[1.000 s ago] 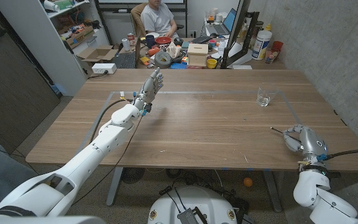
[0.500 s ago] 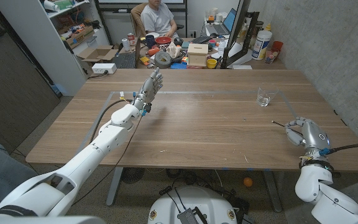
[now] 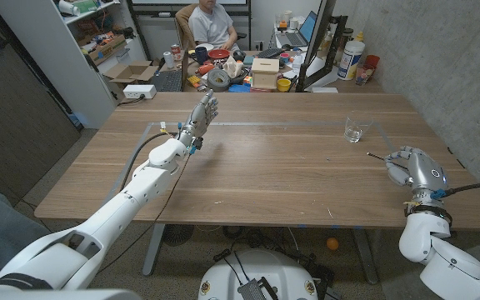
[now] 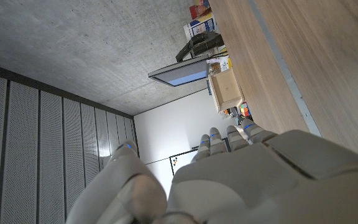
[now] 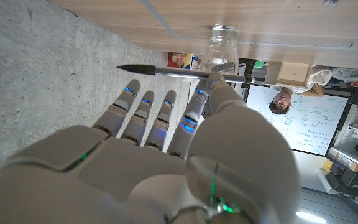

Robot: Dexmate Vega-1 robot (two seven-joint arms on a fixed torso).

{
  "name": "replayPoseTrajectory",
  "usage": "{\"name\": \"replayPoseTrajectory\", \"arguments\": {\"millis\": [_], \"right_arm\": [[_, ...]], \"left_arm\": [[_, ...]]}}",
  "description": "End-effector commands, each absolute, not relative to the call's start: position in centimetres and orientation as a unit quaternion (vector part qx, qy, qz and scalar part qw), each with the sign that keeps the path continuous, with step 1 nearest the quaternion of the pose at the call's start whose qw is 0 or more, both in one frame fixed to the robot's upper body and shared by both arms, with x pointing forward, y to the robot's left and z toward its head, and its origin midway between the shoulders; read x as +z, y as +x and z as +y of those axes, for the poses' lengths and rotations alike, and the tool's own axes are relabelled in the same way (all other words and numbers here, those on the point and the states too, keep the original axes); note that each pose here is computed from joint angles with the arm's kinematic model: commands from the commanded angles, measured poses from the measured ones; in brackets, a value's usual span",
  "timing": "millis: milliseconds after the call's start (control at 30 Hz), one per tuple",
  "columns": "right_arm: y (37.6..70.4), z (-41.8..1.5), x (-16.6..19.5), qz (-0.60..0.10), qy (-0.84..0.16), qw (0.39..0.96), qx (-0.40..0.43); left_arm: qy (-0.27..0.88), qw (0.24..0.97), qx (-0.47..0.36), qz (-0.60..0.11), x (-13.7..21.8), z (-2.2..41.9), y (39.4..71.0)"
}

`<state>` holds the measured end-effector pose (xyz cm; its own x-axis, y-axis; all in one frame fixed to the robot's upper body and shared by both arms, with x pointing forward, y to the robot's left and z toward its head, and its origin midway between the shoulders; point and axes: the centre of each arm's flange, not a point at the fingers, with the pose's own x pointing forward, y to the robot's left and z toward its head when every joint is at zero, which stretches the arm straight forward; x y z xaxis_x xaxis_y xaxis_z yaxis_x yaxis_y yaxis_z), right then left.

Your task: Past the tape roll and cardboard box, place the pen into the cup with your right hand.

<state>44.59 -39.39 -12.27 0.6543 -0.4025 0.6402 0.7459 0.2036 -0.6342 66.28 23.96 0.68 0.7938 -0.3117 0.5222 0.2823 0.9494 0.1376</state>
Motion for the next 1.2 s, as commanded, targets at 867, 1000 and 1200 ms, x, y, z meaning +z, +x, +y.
{"name": "replayPoseTrajectory", "arguments": {"millis": [867, 1000, 1200], "right_arm": [[46.3, -40.5, -7.1, -0.201, -0.52, 0.733, -0.39], [46.7, -40.6, -6.5, -0.206, -0.525, 0.728, -0.39], [47.3, -40.7, -5.4, -0.216, -0.531, 0.722, -0.387]], "left_arm": [[0.02, 0.947, -0.153, -0.281, 0.4, 24.2, 66.1], [0.021, 0.947, -0.153, -0.282, 0.4, 24.3, 66.0], [0.02, 0.947, -0.149, -0.283, 0.4, 24.4, 65.9]]}}
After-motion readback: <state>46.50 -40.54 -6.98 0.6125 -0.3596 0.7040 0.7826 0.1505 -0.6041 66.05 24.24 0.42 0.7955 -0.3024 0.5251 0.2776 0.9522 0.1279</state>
